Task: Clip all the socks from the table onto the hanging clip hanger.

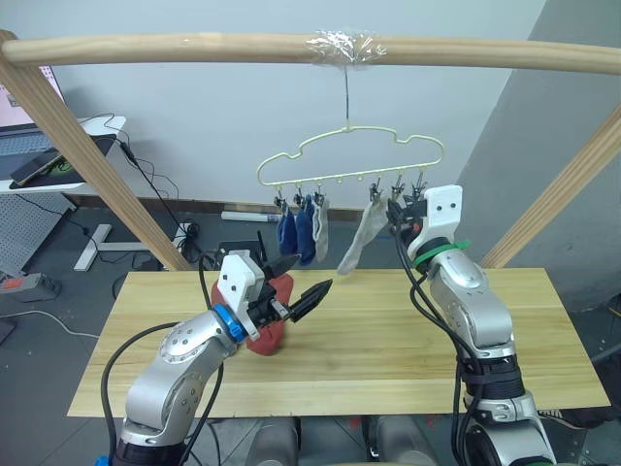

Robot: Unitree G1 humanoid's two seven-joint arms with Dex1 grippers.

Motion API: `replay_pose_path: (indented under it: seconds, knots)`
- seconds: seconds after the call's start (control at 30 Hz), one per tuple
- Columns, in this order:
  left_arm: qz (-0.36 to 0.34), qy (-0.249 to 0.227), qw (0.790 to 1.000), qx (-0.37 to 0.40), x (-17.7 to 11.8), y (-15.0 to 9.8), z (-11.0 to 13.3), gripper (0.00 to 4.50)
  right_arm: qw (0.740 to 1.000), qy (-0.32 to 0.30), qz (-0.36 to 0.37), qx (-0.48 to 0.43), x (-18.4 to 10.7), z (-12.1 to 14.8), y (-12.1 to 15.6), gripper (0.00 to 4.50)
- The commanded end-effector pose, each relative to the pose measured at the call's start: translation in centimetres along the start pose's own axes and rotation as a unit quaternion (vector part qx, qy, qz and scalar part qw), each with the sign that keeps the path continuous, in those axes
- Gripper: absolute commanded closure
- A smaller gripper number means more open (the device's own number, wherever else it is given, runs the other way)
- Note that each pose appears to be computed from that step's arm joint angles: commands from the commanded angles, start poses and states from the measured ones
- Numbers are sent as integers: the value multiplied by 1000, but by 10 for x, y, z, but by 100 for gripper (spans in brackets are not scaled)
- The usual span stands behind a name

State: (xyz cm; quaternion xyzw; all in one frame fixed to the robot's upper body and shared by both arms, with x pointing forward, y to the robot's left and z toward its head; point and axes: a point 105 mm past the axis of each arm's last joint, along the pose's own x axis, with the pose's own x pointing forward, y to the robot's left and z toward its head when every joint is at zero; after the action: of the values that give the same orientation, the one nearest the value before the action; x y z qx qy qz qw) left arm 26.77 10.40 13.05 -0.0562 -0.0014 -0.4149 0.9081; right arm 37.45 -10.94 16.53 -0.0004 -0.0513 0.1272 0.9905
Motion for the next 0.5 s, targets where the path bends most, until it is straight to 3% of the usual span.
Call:
replay_pose_path:
  seconds: [0.03, 0.5]
  knots:
    - [-11, -16, 1000, 13, -1, -5, 11, 0, 999, -28, -15, 3, 8, 16, -3, 299]
    - [-10, -17, 1000, 14, -1, -8, 15, 0, 998, -55, -24, -1, 32, 26, -3, 299]
